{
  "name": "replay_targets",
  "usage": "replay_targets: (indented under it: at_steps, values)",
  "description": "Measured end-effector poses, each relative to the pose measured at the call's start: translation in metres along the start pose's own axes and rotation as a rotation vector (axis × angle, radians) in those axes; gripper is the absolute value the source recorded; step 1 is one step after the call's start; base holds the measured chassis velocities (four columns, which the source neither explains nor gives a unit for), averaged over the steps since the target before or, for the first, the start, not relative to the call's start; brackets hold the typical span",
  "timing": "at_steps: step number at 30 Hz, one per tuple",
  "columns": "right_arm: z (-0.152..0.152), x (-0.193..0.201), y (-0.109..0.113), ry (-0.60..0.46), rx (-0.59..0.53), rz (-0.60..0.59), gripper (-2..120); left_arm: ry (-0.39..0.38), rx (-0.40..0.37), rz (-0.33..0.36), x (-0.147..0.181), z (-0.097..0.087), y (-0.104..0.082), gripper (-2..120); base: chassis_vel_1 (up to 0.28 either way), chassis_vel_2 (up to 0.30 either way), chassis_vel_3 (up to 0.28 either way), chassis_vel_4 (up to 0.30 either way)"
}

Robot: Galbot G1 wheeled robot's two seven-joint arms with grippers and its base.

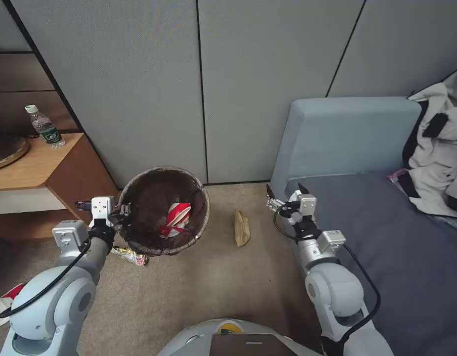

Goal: Pick up the trash bin, then pick up the garbage from the floor and place it into the trash bin.

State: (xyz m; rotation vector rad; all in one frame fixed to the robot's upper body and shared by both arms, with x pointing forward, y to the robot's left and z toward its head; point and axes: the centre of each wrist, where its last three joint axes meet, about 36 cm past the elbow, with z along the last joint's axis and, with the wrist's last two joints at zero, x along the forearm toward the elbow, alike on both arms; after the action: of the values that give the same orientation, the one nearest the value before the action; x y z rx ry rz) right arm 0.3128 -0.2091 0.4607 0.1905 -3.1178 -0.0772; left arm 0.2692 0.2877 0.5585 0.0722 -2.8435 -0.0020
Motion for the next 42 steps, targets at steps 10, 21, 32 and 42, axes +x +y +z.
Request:
replay_targets:
  at_steps: [10,21,32,42]
  values:
    - [0.025,-0.031,0.013,0.203,0.002,-0.036,100,-0.002,0.0,0.003,0.004,-0.001,-0.001,2,0.0,0.0,0.0,0.0]
    - [0.084,-0.083,0.024,0.373,0.014,-0.094,100,0.006,0.0,-0.002,0.005,0.0,0.0,2,0.0,0.0,0.0,0.0]
    - [0.133,-0.131,0.025,0.47,0.034,-0.098,100,0.009,-0.001,-0.008,0.005,0.001,0.001,2,0.0,0.0,0.0,0.0]
    - [0.175,-0.153,0.029,0.559,0.026,-0.097,100,0.006,0.002,-0.011,0.005,0.0,0.001,2,0.0,0.0,0.0,0.0]
